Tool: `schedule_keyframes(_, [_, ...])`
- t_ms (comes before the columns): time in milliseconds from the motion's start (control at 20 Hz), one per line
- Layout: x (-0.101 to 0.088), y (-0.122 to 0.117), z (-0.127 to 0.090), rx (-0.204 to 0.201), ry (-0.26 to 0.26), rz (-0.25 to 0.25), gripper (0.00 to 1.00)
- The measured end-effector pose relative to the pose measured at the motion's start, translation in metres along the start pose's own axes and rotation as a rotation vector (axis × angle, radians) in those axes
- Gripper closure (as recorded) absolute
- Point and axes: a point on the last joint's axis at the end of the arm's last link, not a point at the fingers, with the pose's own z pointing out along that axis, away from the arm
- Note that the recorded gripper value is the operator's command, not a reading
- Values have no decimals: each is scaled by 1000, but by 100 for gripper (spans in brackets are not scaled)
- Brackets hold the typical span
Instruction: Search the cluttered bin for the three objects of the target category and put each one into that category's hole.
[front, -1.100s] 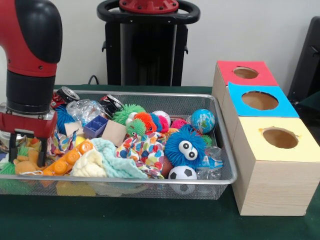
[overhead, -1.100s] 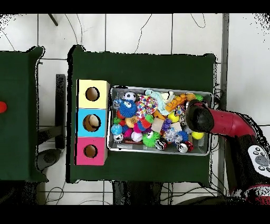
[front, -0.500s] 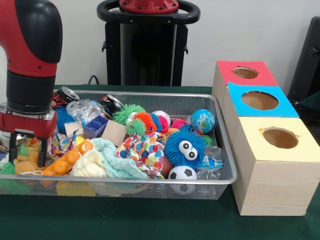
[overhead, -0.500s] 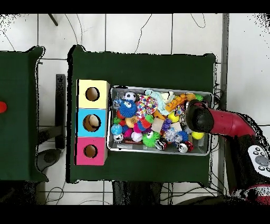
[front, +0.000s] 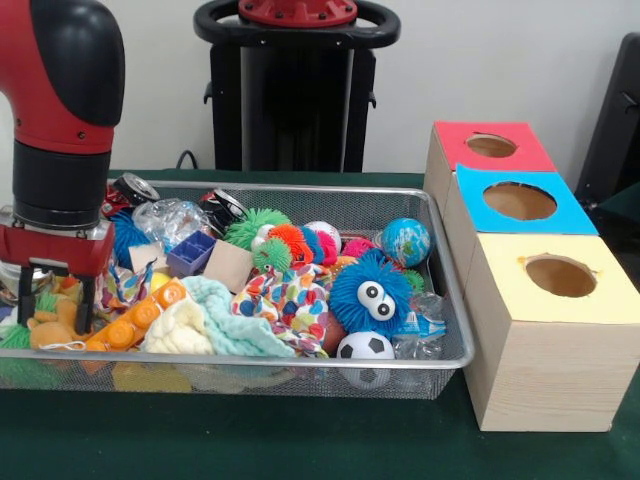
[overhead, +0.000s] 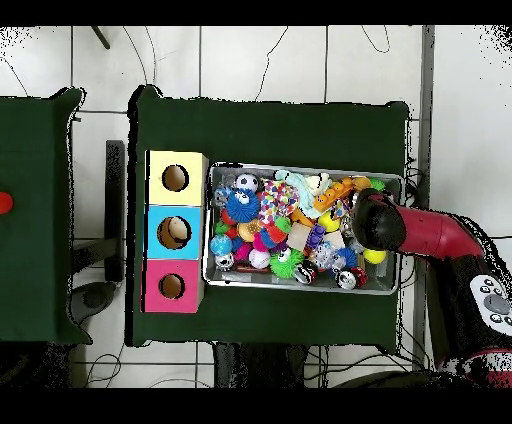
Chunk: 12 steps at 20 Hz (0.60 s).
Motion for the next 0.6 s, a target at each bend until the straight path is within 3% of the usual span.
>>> schedule_keyframes(350, [0, 0, 0, 0, 0, 0, 0])
schedule_keyframes(400, [0, 0, 0, 0, 1, -1, 100])
schedule_keyframes(600, [1, 1, 0, -1, 2, -1, 100])
